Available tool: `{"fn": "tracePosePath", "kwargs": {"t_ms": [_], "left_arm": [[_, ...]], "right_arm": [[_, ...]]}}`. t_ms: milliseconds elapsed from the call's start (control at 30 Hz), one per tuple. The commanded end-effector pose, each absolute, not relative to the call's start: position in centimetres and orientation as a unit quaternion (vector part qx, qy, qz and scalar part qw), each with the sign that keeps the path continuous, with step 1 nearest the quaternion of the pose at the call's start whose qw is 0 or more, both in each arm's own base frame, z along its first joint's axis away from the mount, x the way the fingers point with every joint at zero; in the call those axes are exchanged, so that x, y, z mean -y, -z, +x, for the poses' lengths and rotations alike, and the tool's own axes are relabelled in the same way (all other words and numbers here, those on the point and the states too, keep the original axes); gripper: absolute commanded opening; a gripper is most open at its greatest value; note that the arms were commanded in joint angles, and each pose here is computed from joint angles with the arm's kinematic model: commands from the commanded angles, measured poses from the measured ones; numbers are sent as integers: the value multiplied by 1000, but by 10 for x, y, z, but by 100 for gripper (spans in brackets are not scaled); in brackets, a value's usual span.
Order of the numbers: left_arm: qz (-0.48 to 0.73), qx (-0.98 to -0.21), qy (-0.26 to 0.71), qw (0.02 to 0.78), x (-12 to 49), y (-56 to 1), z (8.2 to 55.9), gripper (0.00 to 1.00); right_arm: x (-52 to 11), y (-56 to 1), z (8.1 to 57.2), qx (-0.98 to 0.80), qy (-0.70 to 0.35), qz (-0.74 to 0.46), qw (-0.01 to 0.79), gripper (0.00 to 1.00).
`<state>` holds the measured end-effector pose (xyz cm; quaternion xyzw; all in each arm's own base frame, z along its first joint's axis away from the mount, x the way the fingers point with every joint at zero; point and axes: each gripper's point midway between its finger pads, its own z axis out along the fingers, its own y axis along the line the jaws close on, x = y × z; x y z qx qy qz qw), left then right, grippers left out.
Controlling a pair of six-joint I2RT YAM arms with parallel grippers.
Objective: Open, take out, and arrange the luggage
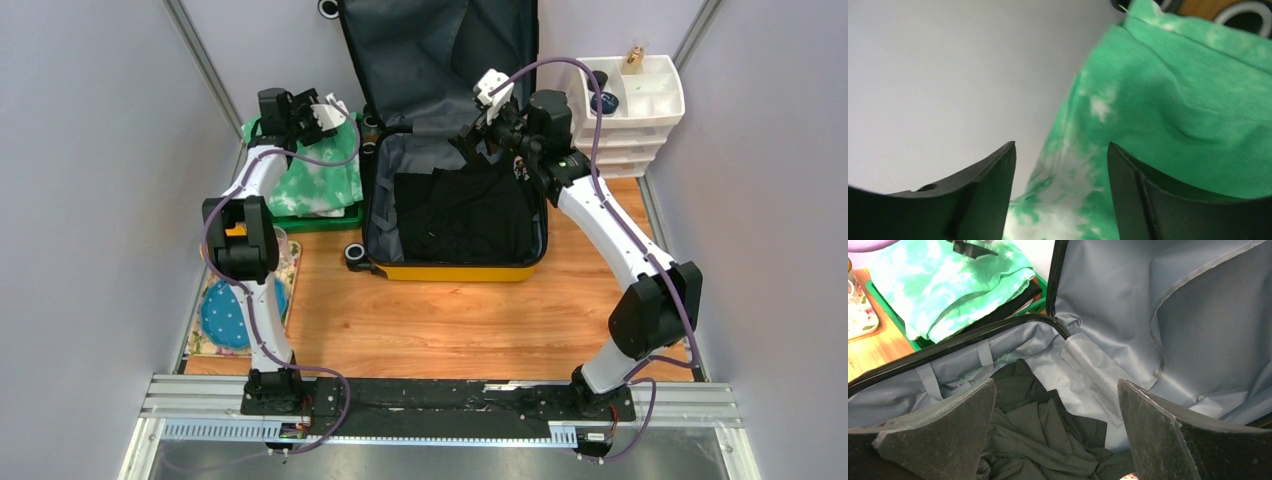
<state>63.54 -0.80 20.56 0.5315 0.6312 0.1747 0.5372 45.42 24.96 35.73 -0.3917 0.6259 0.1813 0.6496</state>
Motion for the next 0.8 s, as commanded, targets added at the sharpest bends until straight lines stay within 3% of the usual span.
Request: {"fn": "tracePosePath", "kwargs": {"t_ms": [0, 133, 333, 567, 767], "left_arm": [[484, -589, -199, 616, 11, -278, 645, 75], [435, -614, -188, 631, -5, -320, 635, 77], [374, -665, -94, 640, 4, -365, 581, 79], [371, -704, 199, 571, 88, -329, 477, 78], [334, -716, 286, 542, 112, -286, 438, 74]], "right_arm": [[-241, -371, 461, -639, -170, -371, 651, 99], [-229, -352, 466, -688, -185, -352, 607, 99], [-209, -270, 454, -796, -202, -366, 438, 95], [-217, -210, 415, -822, -263, -390, 321, 83], [-253, -175, 377, -781, -302, -474, 270, 83]]}}
